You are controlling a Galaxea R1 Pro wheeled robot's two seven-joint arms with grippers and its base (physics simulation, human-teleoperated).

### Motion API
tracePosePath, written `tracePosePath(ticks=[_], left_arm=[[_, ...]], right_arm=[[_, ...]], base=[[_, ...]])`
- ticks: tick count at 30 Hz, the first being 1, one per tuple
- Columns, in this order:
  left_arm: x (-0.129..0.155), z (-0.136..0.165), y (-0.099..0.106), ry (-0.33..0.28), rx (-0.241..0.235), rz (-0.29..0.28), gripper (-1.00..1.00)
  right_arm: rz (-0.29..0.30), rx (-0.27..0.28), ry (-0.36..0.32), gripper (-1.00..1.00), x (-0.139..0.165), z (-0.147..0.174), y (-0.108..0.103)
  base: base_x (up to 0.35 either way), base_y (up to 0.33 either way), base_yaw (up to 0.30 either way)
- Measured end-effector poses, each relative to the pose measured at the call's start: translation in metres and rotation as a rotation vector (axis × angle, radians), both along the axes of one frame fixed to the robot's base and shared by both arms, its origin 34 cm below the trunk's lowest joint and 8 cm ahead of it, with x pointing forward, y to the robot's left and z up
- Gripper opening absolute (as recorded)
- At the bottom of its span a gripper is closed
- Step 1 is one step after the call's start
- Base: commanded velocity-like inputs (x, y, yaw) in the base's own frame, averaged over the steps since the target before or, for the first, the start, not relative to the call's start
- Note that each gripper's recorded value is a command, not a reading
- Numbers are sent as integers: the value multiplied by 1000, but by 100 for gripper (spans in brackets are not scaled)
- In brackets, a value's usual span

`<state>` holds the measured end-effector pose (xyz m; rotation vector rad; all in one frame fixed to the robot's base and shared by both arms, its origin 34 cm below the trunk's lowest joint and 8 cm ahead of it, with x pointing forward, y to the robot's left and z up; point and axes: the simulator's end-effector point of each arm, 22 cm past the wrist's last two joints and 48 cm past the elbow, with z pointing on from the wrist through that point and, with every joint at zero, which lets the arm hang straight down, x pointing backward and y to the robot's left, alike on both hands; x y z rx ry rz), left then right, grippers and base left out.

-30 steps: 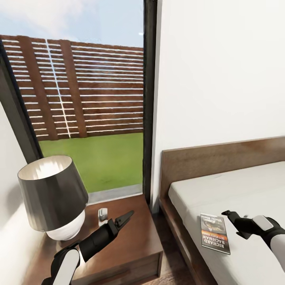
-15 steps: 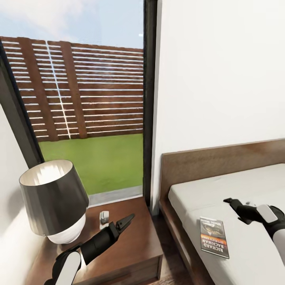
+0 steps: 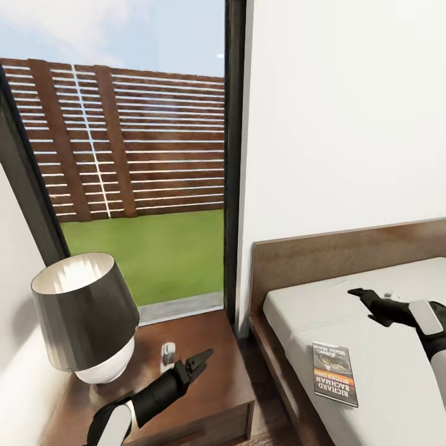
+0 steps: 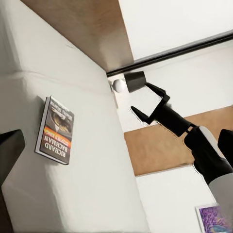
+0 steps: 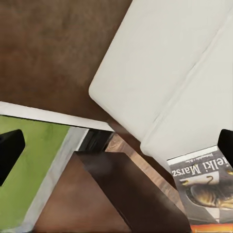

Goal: In the bedroom, move the book from the bed onto either nightstand, and place the two sandals side by side next to the bed.

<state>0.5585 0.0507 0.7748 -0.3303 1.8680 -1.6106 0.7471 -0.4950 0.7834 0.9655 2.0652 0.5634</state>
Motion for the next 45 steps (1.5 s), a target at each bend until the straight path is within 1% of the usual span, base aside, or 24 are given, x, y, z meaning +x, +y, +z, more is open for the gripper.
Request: tracePosePath(ticks=[3, 8, 11, 15, 19, 20, 21, 22, 27, 34, 40, 44, 45], left_arm=[[-1, -7, -1, 15, 1, 3, 100], [0, -22, 0, 33, 10, 24, 100], [-1, -32, 1, 48, 17, 34, 100], [-3, -45, -1, 68, 27, 42, 100], [-4, -51, -1, 76, 33, 46, 100], [-4, -51, -1, 76, 33, 47, 100], [-4, -54, -2, 81, 37, 48, 100], [-4, -55, -1, 82, 38, 48, 100], [-4, -54, 0, 78, 42, 48, 100], [-8, -56, -7, 75, 56, 25, 100], [-10, -59, -10, 78, 63, 18, 100], [-12, -62, -12, 87, 66, 15, 100], [-12, -64, -12, 92, 66, 14, 100]], right_arm=[[15, 11, -18, 100, 2, 6, 4], [60, 44, -79, 100, 9, 22, 16], [95, 72, -109, 100, 11, 30, 25], [138, 110, -132, 100, 12, 37, 37], [170, 141, -151, 100, 11, 42, 46], [170, 141, -151, 100, 11, 42, 46], [193, 167, -180, 100, 12, 49, 53], [199, 172, -187, 100, 13, 51, 55], [218, 190, -216, 100, 14, 58, 59], [229, 202, -237, 100, 14, 63, 62], [244, 217, -267, 100, 16, 70, 66], [261, 236, -308, 100, 15, 80, 67], [261, 236, -308, 100, 15, 80, 67]], base=[[0, 0, 0], [0, 0, 0], [0, 0, 0], [0, 0, 0], [0, 0, 0], [0, 0, 0], [0, 0, 0], [0, 0, 0], [0, 0, 0], [0, 0, 0], [0, 0, 0], [0, 0, 0], [0, 0, 0]])
